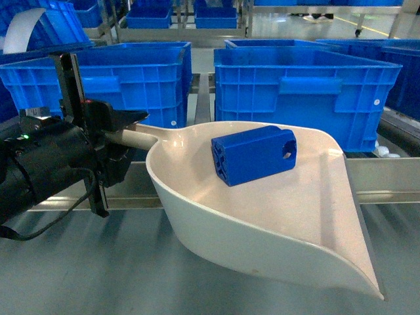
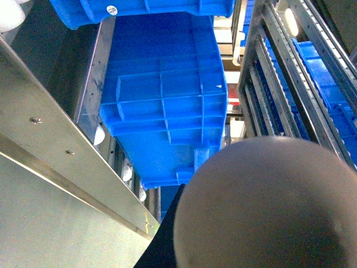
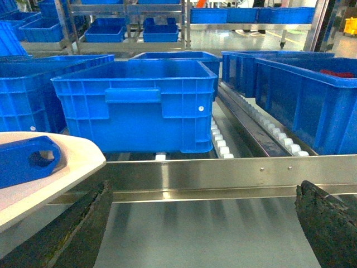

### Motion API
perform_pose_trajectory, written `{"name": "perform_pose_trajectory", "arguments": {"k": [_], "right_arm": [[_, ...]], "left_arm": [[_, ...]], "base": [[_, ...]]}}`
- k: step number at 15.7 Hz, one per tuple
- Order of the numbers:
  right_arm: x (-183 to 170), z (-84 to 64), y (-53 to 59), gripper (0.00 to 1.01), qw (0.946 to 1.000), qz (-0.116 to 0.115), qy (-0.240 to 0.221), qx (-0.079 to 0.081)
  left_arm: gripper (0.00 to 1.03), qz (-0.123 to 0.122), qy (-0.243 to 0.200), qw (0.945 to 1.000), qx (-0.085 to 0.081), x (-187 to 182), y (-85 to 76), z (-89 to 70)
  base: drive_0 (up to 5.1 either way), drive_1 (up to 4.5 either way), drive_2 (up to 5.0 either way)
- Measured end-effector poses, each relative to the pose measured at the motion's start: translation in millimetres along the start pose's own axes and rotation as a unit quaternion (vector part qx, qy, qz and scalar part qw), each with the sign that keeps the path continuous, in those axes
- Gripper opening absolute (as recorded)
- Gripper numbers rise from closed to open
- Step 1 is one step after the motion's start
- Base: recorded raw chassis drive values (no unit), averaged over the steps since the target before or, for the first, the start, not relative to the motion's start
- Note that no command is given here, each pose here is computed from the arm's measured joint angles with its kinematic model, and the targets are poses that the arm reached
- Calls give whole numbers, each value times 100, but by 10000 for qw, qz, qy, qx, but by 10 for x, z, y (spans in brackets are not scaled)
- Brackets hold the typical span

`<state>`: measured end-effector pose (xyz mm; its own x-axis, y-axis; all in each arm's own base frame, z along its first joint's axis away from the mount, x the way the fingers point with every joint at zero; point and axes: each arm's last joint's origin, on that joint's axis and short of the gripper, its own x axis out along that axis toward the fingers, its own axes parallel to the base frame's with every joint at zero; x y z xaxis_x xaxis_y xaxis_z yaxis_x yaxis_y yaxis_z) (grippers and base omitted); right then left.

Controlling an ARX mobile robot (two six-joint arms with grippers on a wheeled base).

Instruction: Place part in tray to right shelf

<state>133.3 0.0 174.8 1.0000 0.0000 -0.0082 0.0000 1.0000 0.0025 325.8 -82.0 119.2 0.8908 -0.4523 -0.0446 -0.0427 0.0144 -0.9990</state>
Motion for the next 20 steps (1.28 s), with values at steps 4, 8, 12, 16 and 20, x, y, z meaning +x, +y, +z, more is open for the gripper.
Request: {"name": "perform_pose_trajectory", "arguments": {"k": [4,8,12,16,20], "right_arm": [[0,0,0,98,10000,0,0,0],[0,0,0,98,10000,0,0,0],[0,0,0,98,10000,0,0,0],[0,0,0,98,10000,0,2,0],[0,0,0,98,10000,0,0,0]], "left_arm": [[14,0,0,10000,-2,0,0,0],[14,0,0,10000,0,0,0,0],[14,0,0,10000,0,0,0,0],[14,0,0,10000,0,0,0,0],[14,0,0,10000,-2,0,0,0]], "base": [[0,0,0],[0,0,0],[0,0,0],[0,0,0],[0,0,0]]}}
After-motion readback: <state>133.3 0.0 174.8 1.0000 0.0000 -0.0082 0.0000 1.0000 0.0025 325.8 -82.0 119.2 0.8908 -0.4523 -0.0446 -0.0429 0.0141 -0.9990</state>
